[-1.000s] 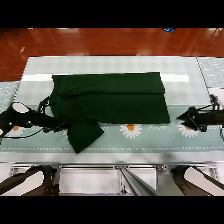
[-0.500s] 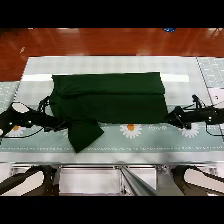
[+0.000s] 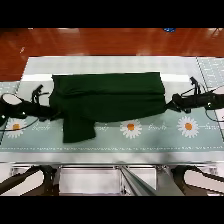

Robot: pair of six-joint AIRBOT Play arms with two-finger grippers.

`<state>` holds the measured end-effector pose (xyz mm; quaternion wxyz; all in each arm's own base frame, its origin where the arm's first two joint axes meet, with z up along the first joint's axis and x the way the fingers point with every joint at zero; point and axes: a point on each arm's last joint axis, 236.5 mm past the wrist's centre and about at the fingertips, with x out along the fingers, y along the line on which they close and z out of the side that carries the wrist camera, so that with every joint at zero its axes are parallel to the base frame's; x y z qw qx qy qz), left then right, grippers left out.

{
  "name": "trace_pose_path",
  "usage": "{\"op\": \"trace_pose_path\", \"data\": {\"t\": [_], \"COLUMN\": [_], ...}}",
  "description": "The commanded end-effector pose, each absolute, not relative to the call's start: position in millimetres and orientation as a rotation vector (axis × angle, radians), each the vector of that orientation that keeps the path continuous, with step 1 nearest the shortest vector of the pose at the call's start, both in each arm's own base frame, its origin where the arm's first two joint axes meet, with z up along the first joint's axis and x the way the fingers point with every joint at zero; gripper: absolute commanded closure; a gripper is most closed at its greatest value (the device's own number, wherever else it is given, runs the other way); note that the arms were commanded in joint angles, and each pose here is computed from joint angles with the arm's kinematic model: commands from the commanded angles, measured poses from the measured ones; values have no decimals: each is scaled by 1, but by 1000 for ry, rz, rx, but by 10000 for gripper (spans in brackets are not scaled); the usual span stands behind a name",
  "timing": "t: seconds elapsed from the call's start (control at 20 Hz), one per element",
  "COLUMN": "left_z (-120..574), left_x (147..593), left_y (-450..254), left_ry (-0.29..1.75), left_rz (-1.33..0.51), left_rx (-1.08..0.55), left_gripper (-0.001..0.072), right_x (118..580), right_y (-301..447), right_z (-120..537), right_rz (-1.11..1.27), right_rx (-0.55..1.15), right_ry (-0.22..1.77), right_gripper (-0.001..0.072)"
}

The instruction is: Fold the shirts.

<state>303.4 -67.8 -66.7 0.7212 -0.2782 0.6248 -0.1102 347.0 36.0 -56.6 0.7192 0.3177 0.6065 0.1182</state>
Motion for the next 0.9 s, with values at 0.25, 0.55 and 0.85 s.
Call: {"op": "trace_pose_path", "data": {"t": [0.25,0.55,0.85], "left_z": [-24,-35,-37], "left_x": [431,495,546], "left_y": [-53,-43,-51], "left_ry": [1125,1099,1046], "left_rz": [-235,-243,-282], "left_rx": [-660,-661,-717], "left_gripper": [693,693,693], "right_x": [442,503,541], "right_y": [34,26,32], "right_z": [-30,-27,-40], "right_rz": [243,249,275], "right_rx": [589,617,652], "right_ry": [1146,1086,1065], "right_gripper": [689,689,689]}}
